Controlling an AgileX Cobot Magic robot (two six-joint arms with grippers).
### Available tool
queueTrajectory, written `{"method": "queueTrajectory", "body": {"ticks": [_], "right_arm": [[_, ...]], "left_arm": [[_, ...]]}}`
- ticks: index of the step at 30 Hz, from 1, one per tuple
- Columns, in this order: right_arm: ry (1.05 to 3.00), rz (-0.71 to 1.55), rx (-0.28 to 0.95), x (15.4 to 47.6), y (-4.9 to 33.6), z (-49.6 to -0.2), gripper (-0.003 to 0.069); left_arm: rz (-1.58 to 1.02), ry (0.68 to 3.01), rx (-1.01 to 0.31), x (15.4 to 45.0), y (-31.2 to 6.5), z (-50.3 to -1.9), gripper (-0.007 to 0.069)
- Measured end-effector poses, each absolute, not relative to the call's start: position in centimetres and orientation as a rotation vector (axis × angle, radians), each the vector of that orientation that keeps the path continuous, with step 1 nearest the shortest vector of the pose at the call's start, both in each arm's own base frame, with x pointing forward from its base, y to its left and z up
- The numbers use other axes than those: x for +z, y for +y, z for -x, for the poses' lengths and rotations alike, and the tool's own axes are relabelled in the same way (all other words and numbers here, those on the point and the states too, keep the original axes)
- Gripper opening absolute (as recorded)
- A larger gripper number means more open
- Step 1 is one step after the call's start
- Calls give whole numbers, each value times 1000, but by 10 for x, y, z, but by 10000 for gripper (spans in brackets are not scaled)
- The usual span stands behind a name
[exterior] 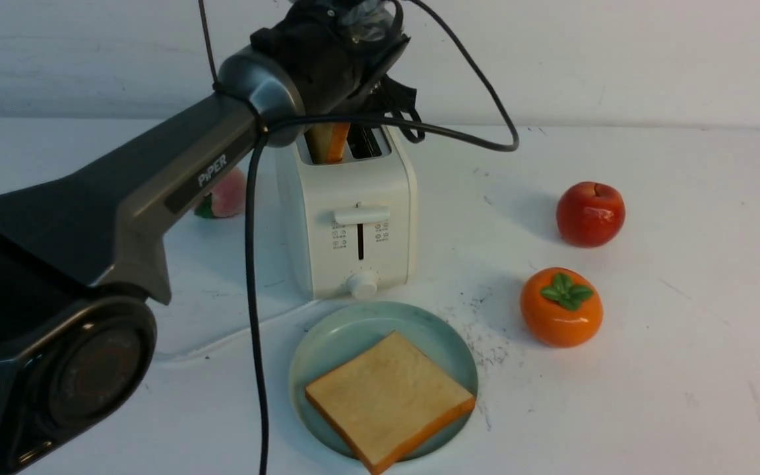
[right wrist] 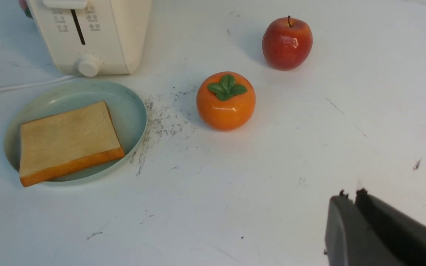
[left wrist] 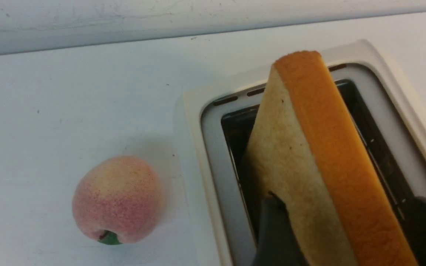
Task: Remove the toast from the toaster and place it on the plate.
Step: Use the left arm to take out a slice of bread, then use the left arm to put a slice of bread into the empty plate
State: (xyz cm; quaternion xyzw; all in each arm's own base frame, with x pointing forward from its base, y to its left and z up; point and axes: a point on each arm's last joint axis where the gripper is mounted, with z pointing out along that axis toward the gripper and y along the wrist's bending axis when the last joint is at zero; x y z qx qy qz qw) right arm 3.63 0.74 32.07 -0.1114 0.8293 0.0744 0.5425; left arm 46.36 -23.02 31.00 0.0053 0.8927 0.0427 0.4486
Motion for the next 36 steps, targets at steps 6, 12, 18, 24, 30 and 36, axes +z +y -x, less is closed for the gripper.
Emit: {"method": "queueTrajectory", "body": {"ticks": [6, 12, 18, 24, 30, 36], "right_arm": [[1969, 265, 177, 321, 7, -36, 42], [1970, 265, 176, 321, 7, -36, 49], [1970, 265, 176, 321, 7, -36, 53], [1970, 265, 176, 321, 7, -36, 54], [1971, 265, 175, 321, 7, -37, 60], [1976, 266, 170, 320, 7, -37, 63]], "left_arm": [[-51, 2200, 196, 293, -230, -471, 234], [-52, 2191, 203, 293, -230, -473, 118], [-31, 2130, 168, 324, -227, -469, 118], [92, 1954, 1, 437, -209, -423, 118], [-66, 1979, -206, 532, -198, -313, 118], [-268, 2003, -360, 549, -194, -270, 118]]}}
